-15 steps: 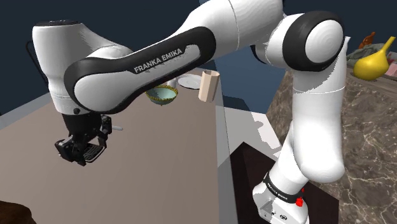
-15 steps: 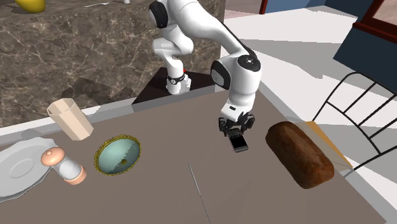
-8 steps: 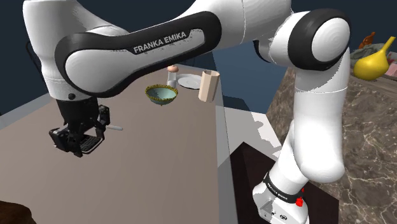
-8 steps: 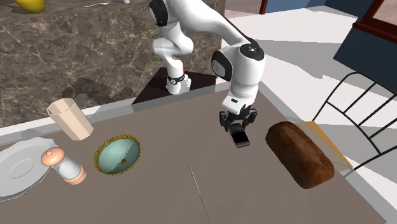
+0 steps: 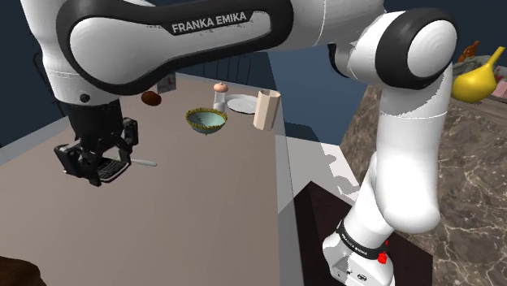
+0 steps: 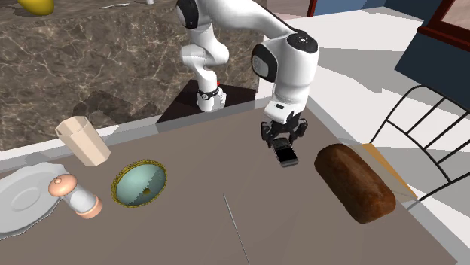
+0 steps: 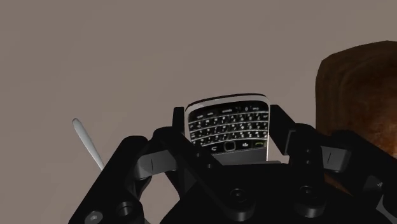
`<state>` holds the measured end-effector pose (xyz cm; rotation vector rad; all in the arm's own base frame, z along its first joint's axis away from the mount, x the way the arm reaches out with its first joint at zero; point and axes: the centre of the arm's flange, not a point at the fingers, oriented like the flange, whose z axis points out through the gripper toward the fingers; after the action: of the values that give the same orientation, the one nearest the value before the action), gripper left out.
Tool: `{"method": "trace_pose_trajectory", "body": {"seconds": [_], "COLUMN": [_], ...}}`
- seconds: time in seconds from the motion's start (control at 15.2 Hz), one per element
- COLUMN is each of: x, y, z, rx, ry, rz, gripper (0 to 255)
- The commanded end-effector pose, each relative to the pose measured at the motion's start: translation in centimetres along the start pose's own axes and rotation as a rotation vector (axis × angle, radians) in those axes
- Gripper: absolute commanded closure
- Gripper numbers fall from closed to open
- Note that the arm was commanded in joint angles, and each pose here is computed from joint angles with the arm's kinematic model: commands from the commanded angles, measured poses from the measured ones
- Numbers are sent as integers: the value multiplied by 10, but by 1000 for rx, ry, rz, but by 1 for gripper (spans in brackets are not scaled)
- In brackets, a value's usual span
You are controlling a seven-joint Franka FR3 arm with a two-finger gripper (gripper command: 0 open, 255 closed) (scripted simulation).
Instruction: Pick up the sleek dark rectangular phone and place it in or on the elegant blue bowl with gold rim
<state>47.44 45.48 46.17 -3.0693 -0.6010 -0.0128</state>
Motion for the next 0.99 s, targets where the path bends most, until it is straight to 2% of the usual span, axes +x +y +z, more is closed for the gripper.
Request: {"method": "trace_pose_trajectory", "body": {"seconds": [0.0, 0.92], "x": [1, 4], "y": [13, 198], "z": [-6, -11], "rx": [0, 0], "ry": [0, 0], "rz": [0, 0], "gripper": [255, 255]}}
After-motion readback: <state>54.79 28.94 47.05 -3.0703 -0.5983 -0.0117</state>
